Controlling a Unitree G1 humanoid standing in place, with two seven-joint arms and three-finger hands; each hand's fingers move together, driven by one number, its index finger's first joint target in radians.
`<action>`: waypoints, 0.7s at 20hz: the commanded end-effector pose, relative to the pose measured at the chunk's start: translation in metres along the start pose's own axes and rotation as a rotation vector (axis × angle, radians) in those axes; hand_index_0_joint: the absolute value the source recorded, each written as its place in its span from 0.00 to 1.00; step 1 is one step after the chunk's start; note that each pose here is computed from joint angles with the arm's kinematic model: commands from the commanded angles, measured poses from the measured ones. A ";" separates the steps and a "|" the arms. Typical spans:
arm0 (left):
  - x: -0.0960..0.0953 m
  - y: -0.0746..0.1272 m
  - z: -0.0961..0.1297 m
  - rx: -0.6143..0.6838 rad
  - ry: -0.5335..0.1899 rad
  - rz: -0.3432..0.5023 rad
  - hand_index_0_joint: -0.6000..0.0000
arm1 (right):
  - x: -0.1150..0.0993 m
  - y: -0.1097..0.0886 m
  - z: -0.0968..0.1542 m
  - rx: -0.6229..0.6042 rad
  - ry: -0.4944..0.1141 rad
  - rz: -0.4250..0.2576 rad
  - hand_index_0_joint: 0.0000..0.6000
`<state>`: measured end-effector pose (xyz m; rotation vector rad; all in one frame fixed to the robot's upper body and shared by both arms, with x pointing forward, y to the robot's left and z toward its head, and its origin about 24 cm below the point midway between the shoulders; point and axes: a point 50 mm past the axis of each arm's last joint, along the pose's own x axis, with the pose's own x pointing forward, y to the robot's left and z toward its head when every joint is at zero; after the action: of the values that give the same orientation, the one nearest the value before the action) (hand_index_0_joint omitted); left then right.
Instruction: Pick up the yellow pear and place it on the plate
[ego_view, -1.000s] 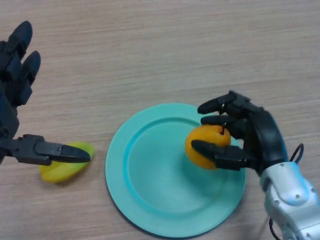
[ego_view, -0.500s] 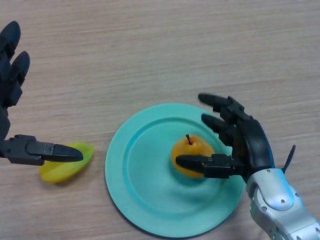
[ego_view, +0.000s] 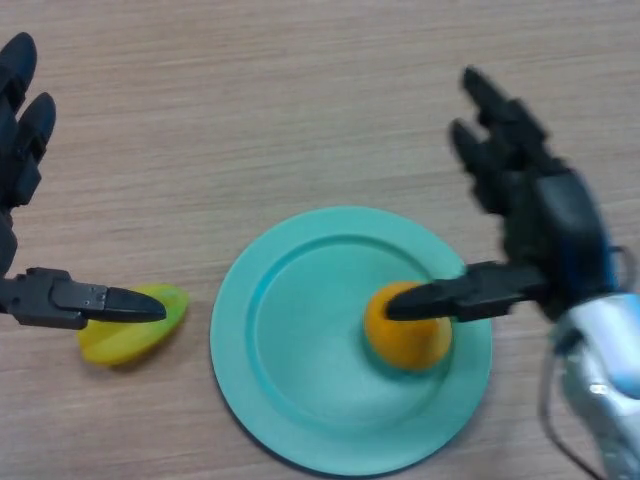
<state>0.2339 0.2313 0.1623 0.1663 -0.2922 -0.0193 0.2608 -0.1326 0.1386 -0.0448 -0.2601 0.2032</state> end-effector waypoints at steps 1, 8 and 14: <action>-0.004 0.015 0.038 0.131 -0.245 0.080 1.00 | -0.010 -0.019 0.036 -0.048 -0.178 -0.012 0.00; 0.000 0.009 0.029 0.090 -0.191 0.032 1.00 | -0.034 -0.052 0.038 -0.304 -0.130 -0.057 0.00; 0.002 0.003 0.023 0.062 -0.156 -0.016 1.00 | -0.039 -0.055 0.045 -0.310 -0.142 -0.077 0.00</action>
<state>0.2359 0.2277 0.1557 0.1673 -0.2735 -0.0409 0.2323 -0.1865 0.1419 -0.2851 -0.2116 0.1259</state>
